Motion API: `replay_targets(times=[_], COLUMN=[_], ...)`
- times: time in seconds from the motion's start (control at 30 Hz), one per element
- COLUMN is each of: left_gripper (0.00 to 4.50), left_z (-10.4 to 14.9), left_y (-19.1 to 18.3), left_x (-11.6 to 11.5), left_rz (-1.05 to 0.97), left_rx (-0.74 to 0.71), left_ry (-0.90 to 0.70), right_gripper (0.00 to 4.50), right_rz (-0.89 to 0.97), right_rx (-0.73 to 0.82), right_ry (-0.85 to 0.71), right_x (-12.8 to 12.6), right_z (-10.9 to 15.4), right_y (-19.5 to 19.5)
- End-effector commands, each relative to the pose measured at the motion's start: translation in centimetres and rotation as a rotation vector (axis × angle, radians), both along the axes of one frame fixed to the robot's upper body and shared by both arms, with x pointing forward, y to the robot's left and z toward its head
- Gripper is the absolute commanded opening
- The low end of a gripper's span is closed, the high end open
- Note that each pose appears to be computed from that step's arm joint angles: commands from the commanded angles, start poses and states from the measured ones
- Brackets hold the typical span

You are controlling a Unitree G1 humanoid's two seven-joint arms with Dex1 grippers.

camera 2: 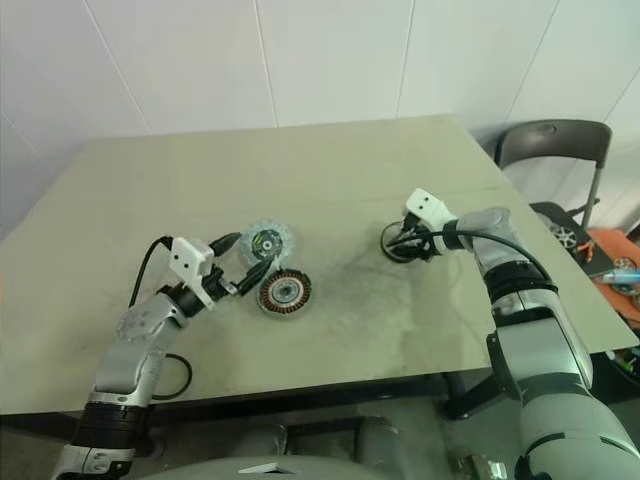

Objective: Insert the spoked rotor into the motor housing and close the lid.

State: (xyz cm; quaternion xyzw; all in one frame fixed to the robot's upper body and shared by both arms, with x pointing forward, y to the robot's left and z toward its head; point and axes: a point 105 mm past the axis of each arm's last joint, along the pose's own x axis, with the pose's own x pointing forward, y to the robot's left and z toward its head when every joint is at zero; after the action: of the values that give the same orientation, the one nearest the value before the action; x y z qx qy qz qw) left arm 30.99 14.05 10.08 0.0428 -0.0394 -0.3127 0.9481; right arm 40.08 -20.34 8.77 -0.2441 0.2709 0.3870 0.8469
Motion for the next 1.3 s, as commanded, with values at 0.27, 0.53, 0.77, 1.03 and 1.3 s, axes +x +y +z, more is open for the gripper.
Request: replay_targets(times=[0.27, 0.53, 0.77, 1.03, 1.3], left_gripper=[4.5, 4.5, 4.5, 4.5, 4.5], left_z=[1.2, 1.1, 0.9, 0.6, 0.6], left_y=[0.5, 0.6, 0.8, 1.1, 1.1], left_x=[-0.2, 0.0, 0.0, 0.0, 0.0], left_rz=[0.009, 0.003, 0.002, 0.009, 0.007], left_rx=[0.004, 0.009, 0.014, 0.018, 0.022], left_ry=[-0.045, -0.045, -0.041, -0.042, -0.043], right_gripper=[3.28, 4.47, 4.49, 4.49, 4.49], right_rz=[-0.035, -0.039, -0.236, -0.43, -0.45], right_rx=[0.175, 0.121, 0.142, 0.39, 0.637], right_ry=[-0.011, 0.009, 0.007, 0.094, 0.213], right_x=[0.7, 0.4, 1.0, 0.9, -0.1], right_z=[2.2, 2.5, 1.7, 1.0, -0.1], right_y=[0.4, -1.3, -3.9, -4.9, -3.7])
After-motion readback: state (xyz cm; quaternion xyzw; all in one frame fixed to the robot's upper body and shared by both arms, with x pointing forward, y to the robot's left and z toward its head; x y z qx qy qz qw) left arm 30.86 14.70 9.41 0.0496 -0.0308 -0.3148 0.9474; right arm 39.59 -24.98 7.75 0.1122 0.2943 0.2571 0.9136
